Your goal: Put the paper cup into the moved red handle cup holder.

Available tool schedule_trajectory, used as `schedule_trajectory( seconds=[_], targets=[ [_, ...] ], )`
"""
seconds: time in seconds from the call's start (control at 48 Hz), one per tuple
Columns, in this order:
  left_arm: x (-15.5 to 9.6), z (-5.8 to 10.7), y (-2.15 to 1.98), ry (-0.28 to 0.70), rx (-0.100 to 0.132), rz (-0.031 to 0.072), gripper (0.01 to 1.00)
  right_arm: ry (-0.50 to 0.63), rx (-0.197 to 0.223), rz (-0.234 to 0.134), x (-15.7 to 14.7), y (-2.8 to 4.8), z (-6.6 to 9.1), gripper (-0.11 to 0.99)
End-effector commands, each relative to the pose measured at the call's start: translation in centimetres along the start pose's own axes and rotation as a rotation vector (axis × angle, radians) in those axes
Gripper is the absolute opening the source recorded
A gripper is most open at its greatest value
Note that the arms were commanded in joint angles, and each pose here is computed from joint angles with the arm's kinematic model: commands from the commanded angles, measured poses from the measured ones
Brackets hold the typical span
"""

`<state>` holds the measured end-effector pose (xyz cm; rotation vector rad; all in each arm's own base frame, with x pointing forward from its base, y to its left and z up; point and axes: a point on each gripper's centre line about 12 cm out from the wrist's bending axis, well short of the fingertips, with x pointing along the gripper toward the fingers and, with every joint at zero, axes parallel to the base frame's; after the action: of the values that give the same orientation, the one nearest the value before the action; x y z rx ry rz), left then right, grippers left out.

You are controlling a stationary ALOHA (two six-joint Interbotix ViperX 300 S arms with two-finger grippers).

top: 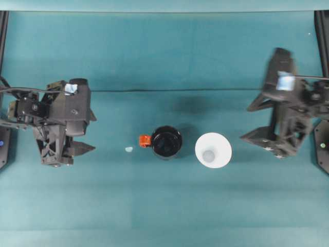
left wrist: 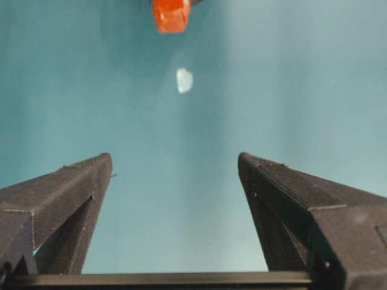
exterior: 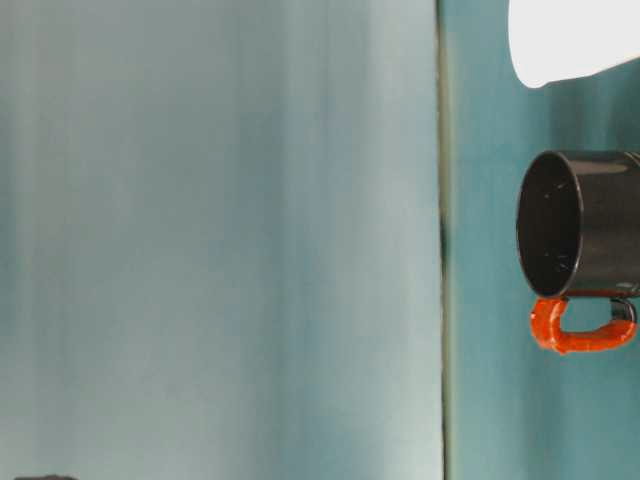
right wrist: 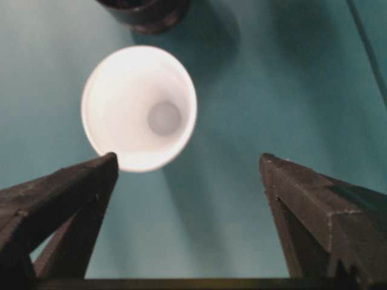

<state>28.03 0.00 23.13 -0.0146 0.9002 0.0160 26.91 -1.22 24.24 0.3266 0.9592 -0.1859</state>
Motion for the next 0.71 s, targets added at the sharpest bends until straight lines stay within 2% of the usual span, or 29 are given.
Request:
schedule_trajectory(
  seconds=[0.0, 0.125, 0.333, 0.437, 0.541, 0.687],
  targets=[
    [-0.6, 0.4, 0.05, -0.031, -0.002, 0.001, 0.928, 0.111, 0.009, -0.036, 4.2, 0.35, 1.3, 0.86],
    [-0.8, 0.1, 0.01, -0.031, -0.001, 0.0, 0.928, 0.144, 0.006, -0.044, 6.1, 0.81, 2.3, 0.86],
    [-1.0, -0.1, 0.06, -0.034, -0.003, 0.001, 0.928, 0.168, 0.006, -0.05, 7.3, 1.06, 2.4, 0.86],
    [-1.1, -0.1, 0.02, -0.037, -0.002, 0.0, 0.928, 0.19, 0.009, -0.057, 7.7, 0.78, 1.7, 0.86],
    [-1.0, -0.1, 0.02, -0.035, -0.002, 0.0, 0.928, 0.234, 0.016, -0.075, 9.0, 0.08, 0.1, 0.86],
    [-1.0, -0.1, 0.02, -0.034, -0.002, 0.0, 0.928, 0.23, 0.019, -0.076, 10.7, -0.3, -0.9, 0.86]
  ],
)
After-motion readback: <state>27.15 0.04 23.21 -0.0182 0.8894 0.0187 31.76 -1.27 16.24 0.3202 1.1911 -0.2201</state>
